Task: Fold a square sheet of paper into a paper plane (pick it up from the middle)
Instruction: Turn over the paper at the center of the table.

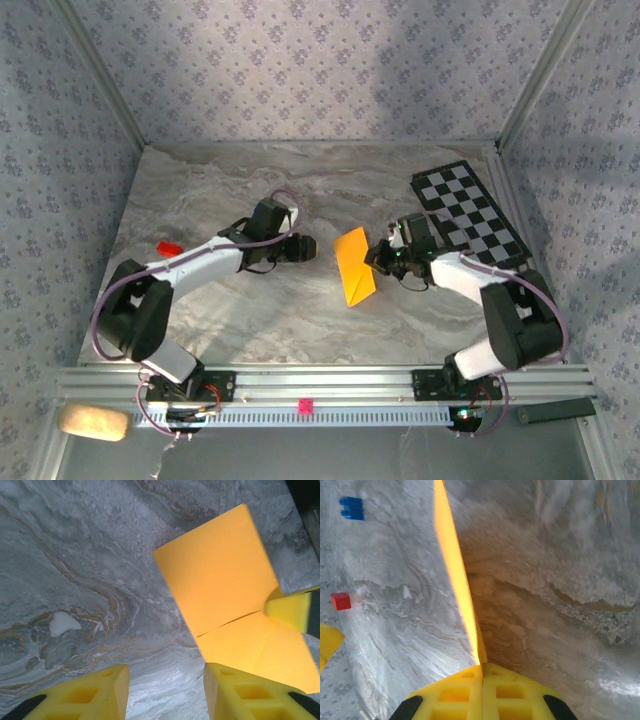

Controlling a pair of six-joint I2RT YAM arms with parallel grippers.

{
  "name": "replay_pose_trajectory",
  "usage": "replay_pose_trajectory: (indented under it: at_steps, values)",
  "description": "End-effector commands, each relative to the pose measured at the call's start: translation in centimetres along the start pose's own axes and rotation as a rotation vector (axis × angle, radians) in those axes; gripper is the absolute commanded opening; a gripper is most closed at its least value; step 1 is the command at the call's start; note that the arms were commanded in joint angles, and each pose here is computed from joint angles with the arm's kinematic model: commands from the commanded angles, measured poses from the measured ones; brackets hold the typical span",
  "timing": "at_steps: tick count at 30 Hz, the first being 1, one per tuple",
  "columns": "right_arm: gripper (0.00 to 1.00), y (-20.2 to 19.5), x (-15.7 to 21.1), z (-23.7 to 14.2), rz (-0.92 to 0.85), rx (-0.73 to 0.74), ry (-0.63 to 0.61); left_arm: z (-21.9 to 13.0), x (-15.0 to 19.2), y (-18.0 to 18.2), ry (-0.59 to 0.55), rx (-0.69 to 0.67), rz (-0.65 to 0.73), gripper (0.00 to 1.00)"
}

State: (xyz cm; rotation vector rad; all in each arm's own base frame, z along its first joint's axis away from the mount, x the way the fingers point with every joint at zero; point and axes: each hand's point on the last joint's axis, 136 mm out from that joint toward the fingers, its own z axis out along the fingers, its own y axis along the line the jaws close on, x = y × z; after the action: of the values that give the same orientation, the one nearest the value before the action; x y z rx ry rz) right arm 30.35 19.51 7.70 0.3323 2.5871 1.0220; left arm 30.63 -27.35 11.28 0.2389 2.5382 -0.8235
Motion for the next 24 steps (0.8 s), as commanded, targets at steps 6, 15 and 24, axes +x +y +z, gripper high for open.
replay_pose_trajectory:
  at_steps: [6,15,24]
  values:
    - [0.06,2.1,-1.7,-5.3,-0.354,0.41,-0.119,-5.3,-1.9,3.1,-0.171,-0.05,-0.016,0.58]
    - [0.05,3.3,-3.2,-9.3,-0.625,0.958,-0.214,-8.6,-1.7,7.1,-0.269,-0.133,-0.103,0.91]
    - [0.06,4.0,-2.3,-5.1,-0.762,1.236,-0.178,-11.6,-1.6,10.4,-0.379,-0.199,-0.246,1.0]
